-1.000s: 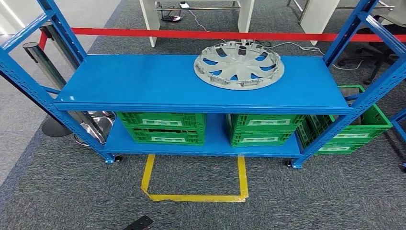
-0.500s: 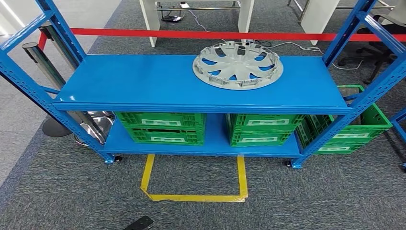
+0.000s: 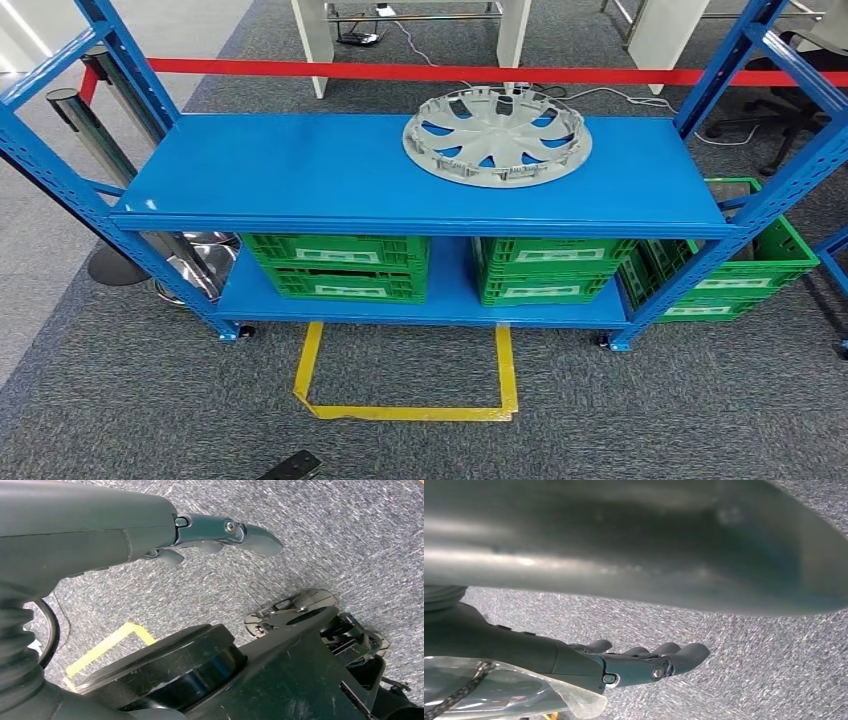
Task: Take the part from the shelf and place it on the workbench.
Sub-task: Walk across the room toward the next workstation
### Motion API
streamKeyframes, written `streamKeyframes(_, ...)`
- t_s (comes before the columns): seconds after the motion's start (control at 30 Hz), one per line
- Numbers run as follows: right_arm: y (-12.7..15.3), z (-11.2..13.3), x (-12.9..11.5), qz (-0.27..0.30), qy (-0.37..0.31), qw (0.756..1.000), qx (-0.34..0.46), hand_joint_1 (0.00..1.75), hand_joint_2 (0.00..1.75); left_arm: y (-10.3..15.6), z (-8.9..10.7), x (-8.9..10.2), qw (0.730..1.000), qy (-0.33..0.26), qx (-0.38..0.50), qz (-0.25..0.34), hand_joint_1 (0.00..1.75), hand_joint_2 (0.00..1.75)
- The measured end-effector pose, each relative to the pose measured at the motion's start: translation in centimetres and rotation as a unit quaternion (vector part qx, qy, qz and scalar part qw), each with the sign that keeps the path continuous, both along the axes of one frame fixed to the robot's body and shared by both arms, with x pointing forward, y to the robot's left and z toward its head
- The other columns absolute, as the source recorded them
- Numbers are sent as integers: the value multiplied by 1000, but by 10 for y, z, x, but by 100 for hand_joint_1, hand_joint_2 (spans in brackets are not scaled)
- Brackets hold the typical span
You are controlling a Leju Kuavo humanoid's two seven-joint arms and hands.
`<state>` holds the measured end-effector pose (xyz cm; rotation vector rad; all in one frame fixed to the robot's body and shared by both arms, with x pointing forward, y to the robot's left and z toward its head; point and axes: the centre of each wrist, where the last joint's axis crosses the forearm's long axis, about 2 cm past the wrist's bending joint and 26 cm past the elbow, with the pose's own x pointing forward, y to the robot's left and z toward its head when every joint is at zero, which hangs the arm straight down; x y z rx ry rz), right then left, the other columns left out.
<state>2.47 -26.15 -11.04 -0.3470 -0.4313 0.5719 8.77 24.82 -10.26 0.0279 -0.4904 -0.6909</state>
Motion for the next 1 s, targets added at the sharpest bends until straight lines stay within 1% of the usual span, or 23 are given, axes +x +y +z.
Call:
streamKeyframes(0.53, 0, 0, 0, 5, 1, 1000, -1, 0, 0, 0, 0, 0, 1000, 1, -1, 1, 0, 175)
streamKeyframes(0.67, 0, 0, 0, 6, 1, 1000, -1, 0, 175, 0, 0, 0, 1000, 1, -1, 1, 0, 175)
streamKeyframes(1.0, 0, 0, 0, 8, 1, 1000, -1, 0, 175, 1, 0, 0, 1000, 2, -1, 2, 0, 175)
